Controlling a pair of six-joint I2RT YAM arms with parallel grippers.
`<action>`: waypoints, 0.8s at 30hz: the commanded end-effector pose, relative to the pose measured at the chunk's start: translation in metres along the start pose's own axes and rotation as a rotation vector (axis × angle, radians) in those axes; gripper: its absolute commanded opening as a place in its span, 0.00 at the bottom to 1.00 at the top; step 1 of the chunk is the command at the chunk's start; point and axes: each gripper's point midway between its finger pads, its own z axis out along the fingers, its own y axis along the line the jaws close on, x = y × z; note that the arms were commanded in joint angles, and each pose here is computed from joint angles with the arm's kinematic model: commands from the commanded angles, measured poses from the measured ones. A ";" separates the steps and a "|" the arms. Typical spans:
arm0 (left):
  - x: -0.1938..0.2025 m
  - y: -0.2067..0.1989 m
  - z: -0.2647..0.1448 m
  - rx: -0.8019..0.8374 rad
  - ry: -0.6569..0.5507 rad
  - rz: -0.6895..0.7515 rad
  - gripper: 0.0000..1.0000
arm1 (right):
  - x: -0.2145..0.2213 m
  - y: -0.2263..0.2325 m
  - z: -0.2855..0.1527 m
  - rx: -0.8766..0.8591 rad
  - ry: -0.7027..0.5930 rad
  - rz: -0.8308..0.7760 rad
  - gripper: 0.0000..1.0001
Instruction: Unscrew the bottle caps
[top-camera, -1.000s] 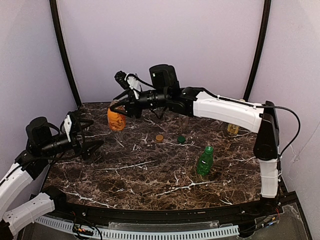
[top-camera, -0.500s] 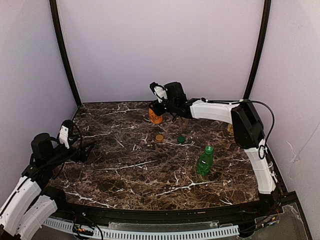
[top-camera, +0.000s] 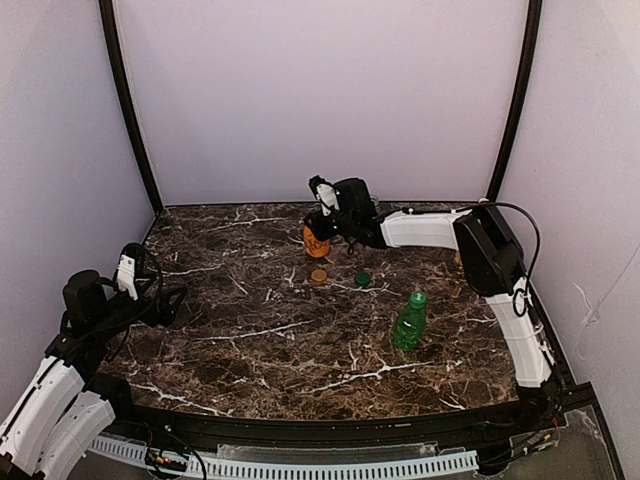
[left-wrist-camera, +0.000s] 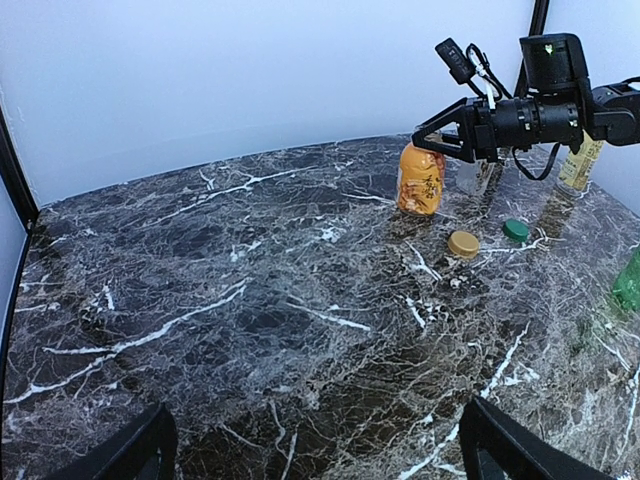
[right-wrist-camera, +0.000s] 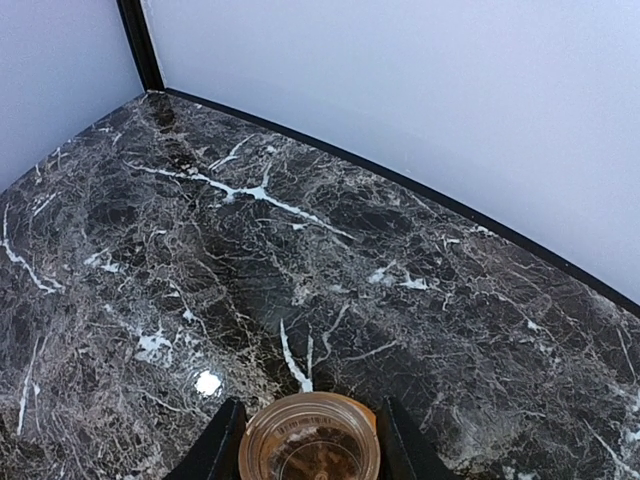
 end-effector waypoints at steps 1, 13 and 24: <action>0.002 0.004 0.000 -0.015 -0.005 -0.013 0.99 | 0.010 -0.001 -0.002 0.006 0.010 0.030 0.00; 0.002 0.002 0.000 -0.005 -0.009 -0.011 0.99 | -0.015 0.008 -0.019 -0.040 -0.032 -0.007 0.55; 0.000 -0.001 0.000 0.015 -0.017 -0.041 0.99 | -0.087 0.017 -0.058 -0.070 -0.156 -0.059 0.98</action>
